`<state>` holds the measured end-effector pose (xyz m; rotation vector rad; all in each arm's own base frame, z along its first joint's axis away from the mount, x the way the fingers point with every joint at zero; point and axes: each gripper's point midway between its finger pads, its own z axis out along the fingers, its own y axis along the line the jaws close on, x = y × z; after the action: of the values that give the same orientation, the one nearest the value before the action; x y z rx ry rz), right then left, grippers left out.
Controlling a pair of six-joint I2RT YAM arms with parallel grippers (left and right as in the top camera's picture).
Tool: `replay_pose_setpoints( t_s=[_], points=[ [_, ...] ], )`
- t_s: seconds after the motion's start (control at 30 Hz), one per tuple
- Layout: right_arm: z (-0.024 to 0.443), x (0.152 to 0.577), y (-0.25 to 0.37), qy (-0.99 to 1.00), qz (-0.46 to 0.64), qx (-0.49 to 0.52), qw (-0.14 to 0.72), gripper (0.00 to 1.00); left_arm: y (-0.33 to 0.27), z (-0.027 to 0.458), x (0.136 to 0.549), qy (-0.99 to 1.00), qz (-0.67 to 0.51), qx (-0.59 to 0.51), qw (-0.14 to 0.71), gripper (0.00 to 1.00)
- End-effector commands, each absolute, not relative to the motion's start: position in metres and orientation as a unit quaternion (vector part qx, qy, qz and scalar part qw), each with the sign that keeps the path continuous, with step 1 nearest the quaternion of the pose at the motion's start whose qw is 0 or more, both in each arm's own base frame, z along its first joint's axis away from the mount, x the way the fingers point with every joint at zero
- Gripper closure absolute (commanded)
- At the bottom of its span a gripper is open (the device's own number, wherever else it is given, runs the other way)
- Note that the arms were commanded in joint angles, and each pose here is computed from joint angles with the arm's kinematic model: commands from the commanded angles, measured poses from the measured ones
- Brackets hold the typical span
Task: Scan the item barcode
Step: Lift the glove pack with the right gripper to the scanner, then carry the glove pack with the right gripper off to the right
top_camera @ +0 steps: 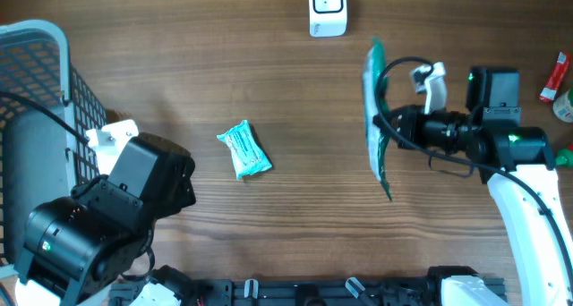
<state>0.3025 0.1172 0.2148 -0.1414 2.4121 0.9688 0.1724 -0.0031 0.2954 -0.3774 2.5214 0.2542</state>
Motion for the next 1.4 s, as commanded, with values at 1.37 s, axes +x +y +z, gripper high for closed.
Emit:
replay_pose_setpoints(
  t_s=[1.37],
  points=[
    [0.114,0.545,-0.155,0.951,-0.110,0.141,0.254,0.96,-0.002,0.296,0.172,0.941,0.093,-0.149,0.288,0.00]
  ],
)
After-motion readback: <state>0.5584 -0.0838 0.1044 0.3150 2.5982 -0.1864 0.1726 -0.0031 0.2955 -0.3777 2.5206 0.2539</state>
